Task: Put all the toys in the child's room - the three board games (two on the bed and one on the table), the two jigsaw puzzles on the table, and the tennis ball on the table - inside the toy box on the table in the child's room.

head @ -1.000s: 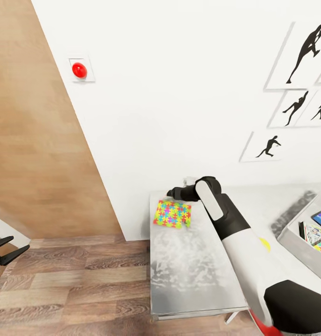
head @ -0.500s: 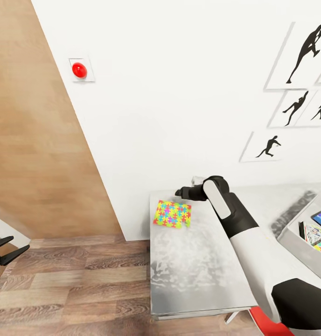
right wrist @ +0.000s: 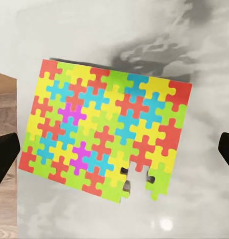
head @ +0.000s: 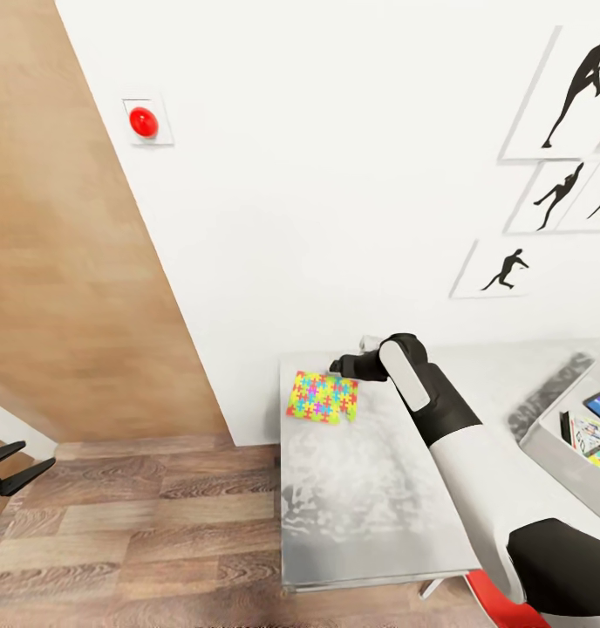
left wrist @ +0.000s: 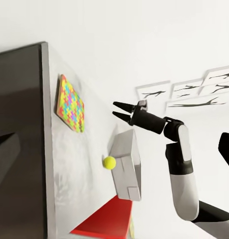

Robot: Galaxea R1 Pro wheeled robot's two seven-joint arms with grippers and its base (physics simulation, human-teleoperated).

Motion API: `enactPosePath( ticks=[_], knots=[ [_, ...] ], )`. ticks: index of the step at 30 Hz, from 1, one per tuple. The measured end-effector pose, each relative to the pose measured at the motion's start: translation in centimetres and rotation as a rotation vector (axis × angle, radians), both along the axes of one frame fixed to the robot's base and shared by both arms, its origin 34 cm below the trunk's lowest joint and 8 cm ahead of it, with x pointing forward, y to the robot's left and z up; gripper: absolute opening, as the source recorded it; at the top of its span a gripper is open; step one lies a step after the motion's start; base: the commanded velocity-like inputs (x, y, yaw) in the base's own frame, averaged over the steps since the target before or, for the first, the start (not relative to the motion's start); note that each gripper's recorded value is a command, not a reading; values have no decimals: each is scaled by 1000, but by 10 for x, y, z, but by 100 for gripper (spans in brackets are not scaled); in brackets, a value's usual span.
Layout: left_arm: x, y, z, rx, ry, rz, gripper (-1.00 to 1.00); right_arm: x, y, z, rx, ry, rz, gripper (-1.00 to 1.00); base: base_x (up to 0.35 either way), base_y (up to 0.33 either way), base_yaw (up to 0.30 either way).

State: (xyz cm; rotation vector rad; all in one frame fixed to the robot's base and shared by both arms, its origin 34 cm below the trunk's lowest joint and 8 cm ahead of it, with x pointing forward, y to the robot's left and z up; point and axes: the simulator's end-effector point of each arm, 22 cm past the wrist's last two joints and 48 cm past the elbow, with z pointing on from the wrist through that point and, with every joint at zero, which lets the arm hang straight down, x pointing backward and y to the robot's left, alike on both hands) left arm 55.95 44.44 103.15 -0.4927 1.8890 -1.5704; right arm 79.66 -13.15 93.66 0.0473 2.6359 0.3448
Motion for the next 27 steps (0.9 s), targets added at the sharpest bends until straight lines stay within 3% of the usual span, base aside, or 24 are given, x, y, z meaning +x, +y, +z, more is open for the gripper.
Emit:
enactPosePath(
  ticks=[27],
  knots=[
    [1,-1,-20,-2,45,0,100,13,-1,-12,0,11,-2,100,0,0,0]
  ],
)
